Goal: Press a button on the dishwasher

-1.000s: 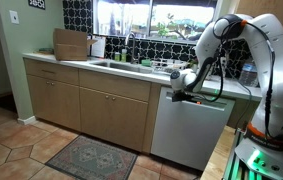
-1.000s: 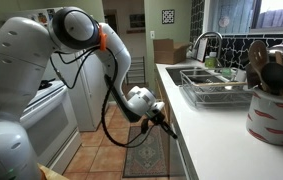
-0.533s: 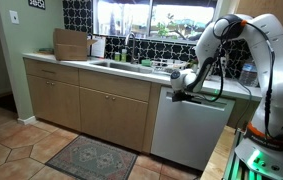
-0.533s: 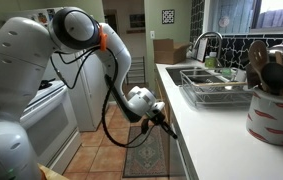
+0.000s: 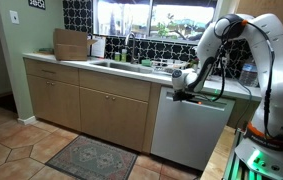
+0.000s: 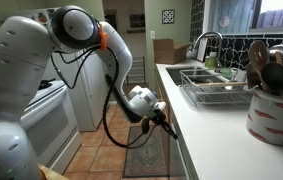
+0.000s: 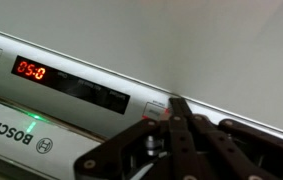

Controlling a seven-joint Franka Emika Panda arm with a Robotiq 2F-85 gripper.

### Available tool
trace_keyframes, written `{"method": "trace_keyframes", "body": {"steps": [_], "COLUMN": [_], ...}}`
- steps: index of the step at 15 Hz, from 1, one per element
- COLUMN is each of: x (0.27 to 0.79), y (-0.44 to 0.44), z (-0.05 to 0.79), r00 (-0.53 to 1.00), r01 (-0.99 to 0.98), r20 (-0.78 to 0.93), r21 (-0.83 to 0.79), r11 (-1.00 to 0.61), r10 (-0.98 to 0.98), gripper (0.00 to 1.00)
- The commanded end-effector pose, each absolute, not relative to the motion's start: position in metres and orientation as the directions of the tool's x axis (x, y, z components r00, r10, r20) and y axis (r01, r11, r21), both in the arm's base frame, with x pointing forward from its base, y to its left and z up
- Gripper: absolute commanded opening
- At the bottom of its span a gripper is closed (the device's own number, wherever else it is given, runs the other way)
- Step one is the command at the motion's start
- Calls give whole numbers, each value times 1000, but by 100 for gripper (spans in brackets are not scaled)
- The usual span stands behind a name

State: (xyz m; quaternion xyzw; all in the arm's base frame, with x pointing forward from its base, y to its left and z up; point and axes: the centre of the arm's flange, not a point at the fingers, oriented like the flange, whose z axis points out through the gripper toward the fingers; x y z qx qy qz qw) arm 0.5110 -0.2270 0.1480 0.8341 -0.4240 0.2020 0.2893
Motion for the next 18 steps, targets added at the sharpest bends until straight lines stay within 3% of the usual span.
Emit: {"method": "trace_keyframes", "body": {"steps": [1, 7, 17, 18], "x": [507, 479, 443, 439], "y": [-230, -195, -152, -149], "z": [151, 182, 258, 266], "r00": [576, 602, 506, 497], "r01": [-813, -797, -850, -855], "r20": [546, 529, 676, 681], "r21": [309, 349, 285, 277], "r11": [-493, -493, -443, -439], "r10": [-608, -598, -536, -538], "gripper": [0, 0, 0, 26]}}
